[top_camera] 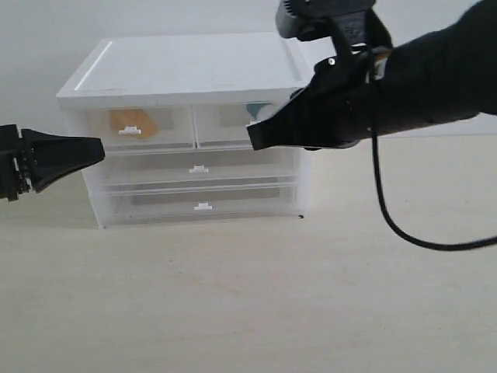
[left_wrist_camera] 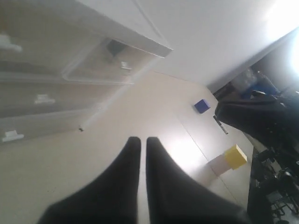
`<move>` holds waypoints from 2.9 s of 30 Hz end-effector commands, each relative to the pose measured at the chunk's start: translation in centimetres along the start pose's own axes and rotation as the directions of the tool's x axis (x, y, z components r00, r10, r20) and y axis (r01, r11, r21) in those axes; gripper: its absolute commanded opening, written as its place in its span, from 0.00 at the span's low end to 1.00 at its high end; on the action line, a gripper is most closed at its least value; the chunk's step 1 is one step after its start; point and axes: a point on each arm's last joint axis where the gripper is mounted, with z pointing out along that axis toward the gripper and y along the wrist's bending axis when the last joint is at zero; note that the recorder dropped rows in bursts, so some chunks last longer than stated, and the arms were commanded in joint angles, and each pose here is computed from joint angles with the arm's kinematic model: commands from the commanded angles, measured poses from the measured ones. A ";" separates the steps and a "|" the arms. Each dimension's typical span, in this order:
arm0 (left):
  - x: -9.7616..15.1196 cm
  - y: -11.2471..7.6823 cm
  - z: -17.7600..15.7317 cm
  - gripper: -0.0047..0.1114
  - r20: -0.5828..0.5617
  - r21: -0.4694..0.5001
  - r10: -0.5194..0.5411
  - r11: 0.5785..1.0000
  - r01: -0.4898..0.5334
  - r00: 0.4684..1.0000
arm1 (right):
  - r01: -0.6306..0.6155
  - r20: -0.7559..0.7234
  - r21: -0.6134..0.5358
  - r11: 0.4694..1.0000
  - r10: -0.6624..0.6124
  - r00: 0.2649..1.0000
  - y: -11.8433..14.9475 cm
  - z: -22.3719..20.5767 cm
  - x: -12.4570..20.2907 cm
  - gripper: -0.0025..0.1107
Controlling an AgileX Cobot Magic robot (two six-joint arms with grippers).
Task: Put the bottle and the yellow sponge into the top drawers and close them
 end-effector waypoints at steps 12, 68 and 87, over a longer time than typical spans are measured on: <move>7.3 -9.8 -4.8 0.07 0.068 0.067 0.115 0.991 -0.120 0.991 | -0.117 0.293 -0.045 0.992 0.125 0.948 0.3 -12.3 8.3 0.02; 12.4 -18.6 -11.7 0.07 0.483 -0.210 0.697 0.679 -0.703 0.530 | -0.121 0.354 -0.095 0.988 0.147 0.924 0.5 -17.7 12.6 0.02; 13.0 -18.3 -13.4 0.07 0.524 -0.270 0.674 0.711 -0.649 0.521 | -0.120 0.351 -0.094 0.988 0.145 0.925 0.5 -17.6 12.6 0.02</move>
